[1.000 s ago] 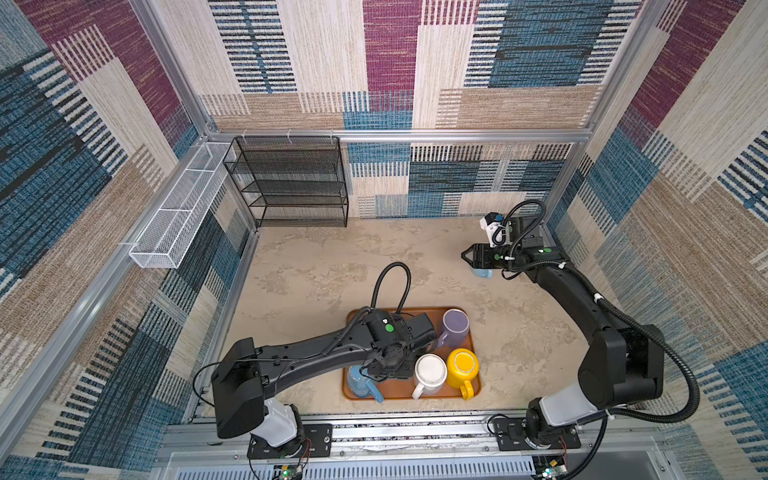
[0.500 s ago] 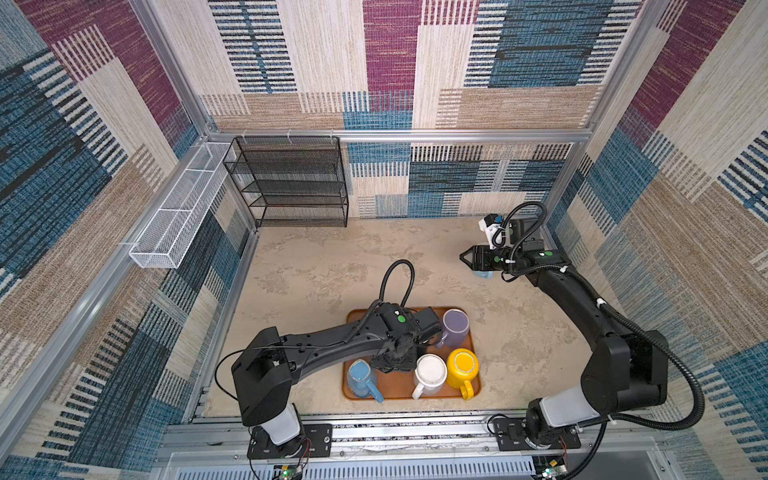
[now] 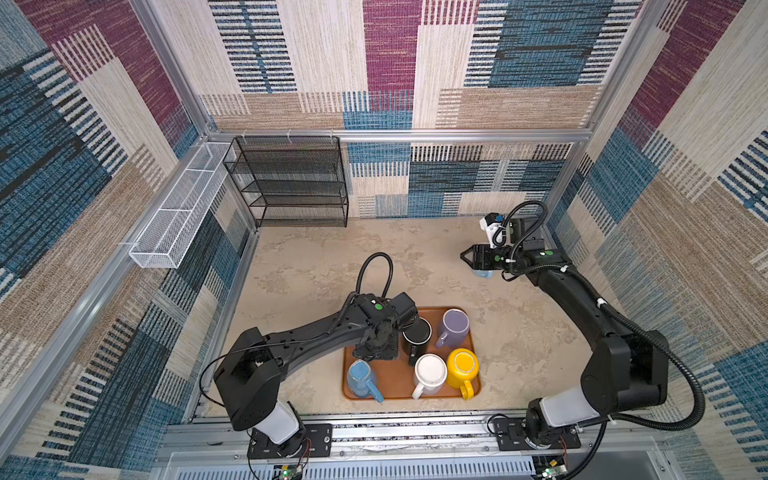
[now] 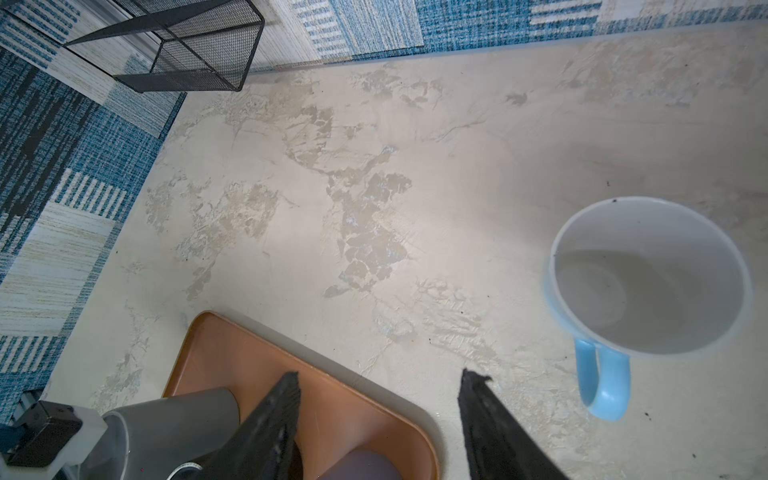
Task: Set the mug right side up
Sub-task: 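Lower the left gripper over the upside-down grey mug on the tray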
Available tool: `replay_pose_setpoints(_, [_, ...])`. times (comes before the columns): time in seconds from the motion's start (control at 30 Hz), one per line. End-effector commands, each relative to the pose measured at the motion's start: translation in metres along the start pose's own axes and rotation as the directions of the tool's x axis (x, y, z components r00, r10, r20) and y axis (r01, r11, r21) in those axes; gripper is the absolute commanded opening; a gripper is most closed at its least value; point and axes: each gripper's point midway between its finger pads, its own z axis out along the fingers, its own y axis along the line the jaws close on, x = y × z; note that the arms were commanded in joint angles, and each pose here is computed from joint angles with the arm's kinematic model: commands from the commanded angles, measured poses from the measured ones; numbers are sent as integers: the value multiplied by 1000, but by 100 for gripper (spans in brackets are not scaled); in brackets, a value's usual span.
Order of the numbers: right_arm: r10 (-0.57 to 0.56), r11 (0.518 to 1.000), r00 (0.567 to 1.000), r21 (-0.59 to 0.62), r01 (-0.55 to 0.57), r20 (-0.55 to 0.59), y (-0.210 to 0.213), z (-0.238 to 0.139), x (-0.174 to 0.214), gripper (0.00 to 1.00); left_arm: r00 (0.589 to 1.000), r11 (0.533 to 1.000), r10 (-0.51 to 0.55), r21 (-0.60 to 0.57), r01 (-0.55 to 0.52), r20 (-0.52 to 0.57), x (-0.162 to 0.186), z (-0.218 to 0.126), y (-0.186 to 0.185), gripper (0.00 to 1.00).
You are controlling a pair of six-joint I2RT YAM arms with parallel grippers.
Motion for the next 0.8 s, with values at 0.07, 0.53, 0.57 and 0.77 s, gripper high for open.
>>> replay_pose_setpoints(0.07, [5, 1000, 1000, 27, -6, 16, -2, -4, -4, 64, 999, 997, 34, 63, -36, 35, -6, -8, -9, 37])
replay_pose_setpoints(0.53, [-2, 998, 1000, 57, 2, -3, -8, -1, -2, 64, 978, 988, -59, 150, 29, 200, -35, -22, -41, 40])
replay_pose_setpoints(0.57, [-2, 998, 1000, 56, 2, -3, -8, -1, -2, 64, 977, 989, -61, 145, 31, 205, -36, -22, -41, 40])
replay_pose_setpoints(0.77, [-4, 998, 1000, 61, 5, -4, -9, -1, -1, 64, 975, 995, -69, 90, 52, 210, -39, -15, -35, 41])
